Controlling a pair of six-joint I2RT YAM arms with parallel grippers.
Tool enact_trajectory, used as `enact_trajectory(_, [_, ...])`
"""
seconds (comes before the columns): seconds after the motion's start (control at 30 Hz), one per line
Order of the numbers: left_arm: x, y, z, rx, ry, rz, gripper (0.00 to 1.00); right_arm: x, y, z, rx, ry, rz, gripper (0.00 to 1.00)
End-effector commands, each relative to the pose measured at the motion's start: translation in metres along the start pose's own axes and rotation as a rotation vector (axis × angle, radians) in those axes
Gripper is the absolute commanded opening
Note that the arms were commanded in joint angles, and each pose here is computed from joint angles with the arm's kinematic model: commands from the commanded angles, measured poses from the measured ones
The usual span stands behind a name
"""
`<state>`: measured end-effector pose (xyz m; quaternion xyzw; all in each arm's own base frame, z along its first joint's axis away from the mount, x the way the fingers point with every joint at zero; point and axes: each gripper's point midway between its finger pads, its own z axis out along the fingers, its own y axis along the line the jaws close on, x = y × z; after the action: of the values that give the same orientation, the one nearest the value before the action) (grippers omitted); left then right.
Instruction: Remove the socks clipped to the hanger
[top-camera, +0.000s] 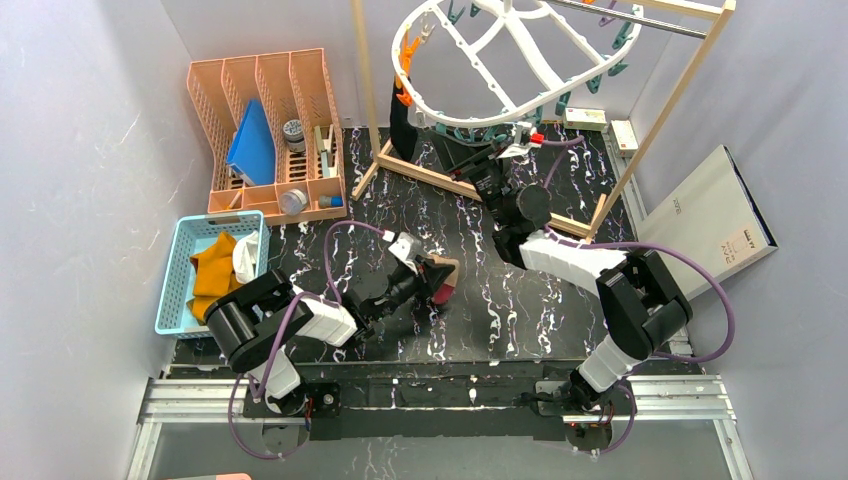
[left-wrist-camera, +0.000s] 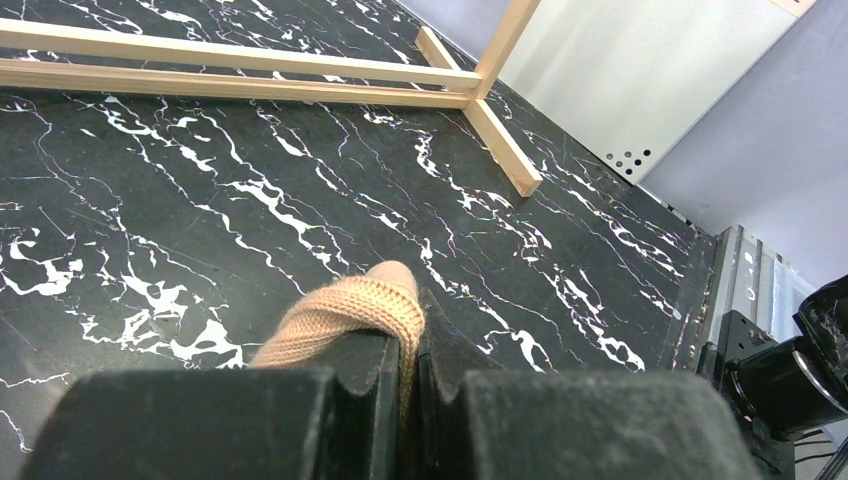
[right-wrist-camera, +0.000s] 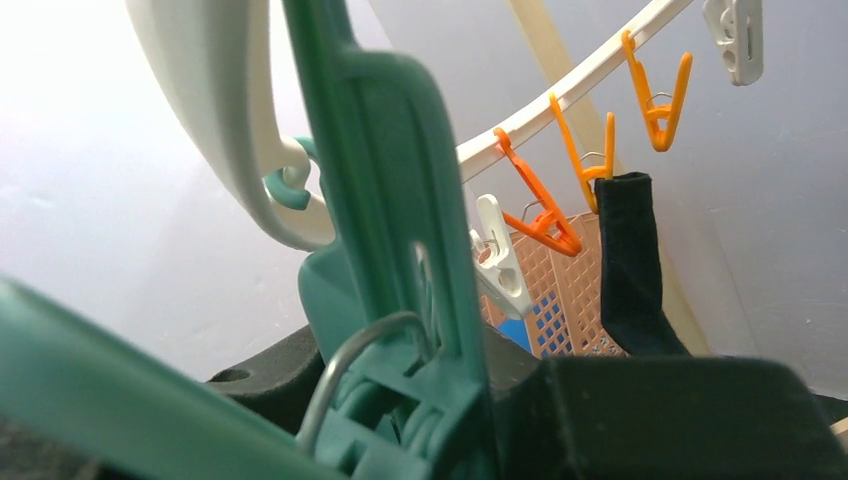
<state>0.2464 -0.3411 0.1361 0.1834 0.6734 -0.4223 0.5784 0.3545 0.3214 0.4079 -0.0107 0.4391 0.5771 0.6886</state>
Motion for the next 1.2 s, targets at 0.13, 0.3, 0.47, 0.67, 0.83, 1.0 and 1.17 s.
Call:
enact_trajectory(0.13, [-0.055, 0.005, -0.013, -0.069, -0.126, 0.062, 0.0, -0.042, 0.02, 0.007, -0.06, -0.1, -0.028, 0.34])
enact_trajectory(0.3, [-0.124, 0.061, -0.055, -0.356, -0.048, 0.243, 0.0, -0.05, 0.02, -0.001, -0.051, -0.096, -0.041, 0.34])
enact_trajectory(0.47, [-0.214, 0.138, -0.12, -0.674, -0.019, 0.378, 0.0, -0.054, 0.02, -0.004, -0.045, -0.094, -0.045, 0.33])
enact_trajectory(0.67, [-0.258, 0.228, -0.233, -1.082, -0.14, 0.202, 0.0, -0.054, 0.02, -0.006, -0.043, -0.09, -0.03, 0.33])
enact_trajectory(0.83, [-0.227, 0.271, -0.324, -1.494, -0.173, 0.078, 0.0, -0.05, 0.023, -0.01, -0.055, -0.044, -0.043, 0.32])
enact_trajectory(1.0, [-0.167, 0.291, -0.371, -1.709, -0.135, -0.016, 0.0, -0.06, 0.023, -0.013, -0.053, -0.035, -0.074, 0.32])
enact_trajectory(1.17, [-0.134, 0.305, -0.401, -1.821, -0.154, -0.203, 0.0, -0.068, 0.018, -0.016, -0.045, -0.045, -0.072, 0.32])
